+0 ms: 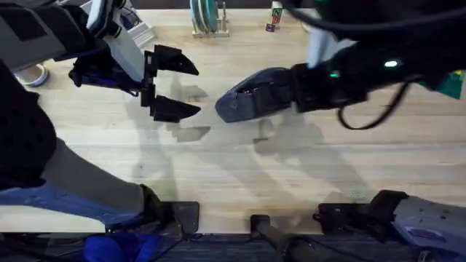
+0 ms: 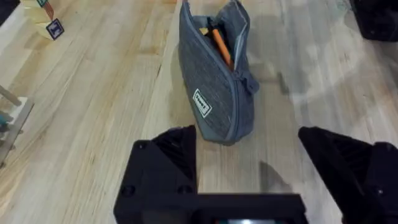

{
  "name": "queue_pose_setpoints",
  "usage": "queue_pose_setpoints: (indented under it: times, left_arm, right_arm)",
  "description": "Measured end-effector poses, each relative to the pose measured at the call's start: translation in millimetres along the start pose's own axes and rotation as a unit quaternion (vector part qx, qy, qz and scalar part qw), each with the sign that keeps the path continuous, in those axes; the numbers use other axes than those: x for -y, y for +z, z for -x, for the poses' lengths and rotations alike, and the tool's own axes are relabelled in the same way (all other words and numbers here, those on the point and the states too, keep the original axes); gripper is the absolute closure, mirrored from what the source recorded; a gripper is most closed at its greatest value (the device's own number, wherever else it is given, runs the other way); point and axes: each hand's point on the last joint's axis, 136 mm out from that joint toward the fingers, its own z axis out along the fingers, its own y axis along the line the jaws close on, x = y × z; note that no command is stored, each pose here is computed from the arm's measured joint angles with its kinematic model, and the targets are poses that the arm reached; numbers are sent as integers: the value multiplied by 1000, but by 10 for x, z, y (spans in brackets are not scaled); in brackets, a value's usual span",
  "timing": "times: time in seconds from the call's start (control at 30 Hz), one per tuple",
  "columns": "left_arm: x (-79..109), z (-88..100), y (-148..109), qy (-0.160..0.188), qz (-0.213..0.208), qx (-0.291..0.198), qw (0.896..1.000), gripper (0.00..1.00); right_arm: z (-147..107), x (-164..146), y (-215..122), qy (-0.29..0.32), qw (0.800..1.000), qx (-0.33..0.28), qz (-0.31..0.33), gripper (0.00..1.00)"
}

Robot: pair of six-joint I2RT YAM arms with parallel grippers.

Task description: Unzip the bag, pick up the pens from the table one at a time and place them inside, then zip the bag closed.

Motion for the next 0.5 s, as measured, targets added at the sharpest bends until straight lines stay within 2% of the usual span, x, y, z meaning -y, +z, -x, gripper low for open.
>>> queue_pose_setpoints:
  times: [0.17, 0.5]
  left_arm:
    - [-1, 0, 0, 0, 0, 0, 1000, 6]
    - [-3, -1, 0, 1, 1, 0, 1000, 6]
  right_arm:
    - [89, -198, 199, -7, 1000, 8, -2, 6]
    - [64, -281, 621, 23, 999, -28, -34, 5]
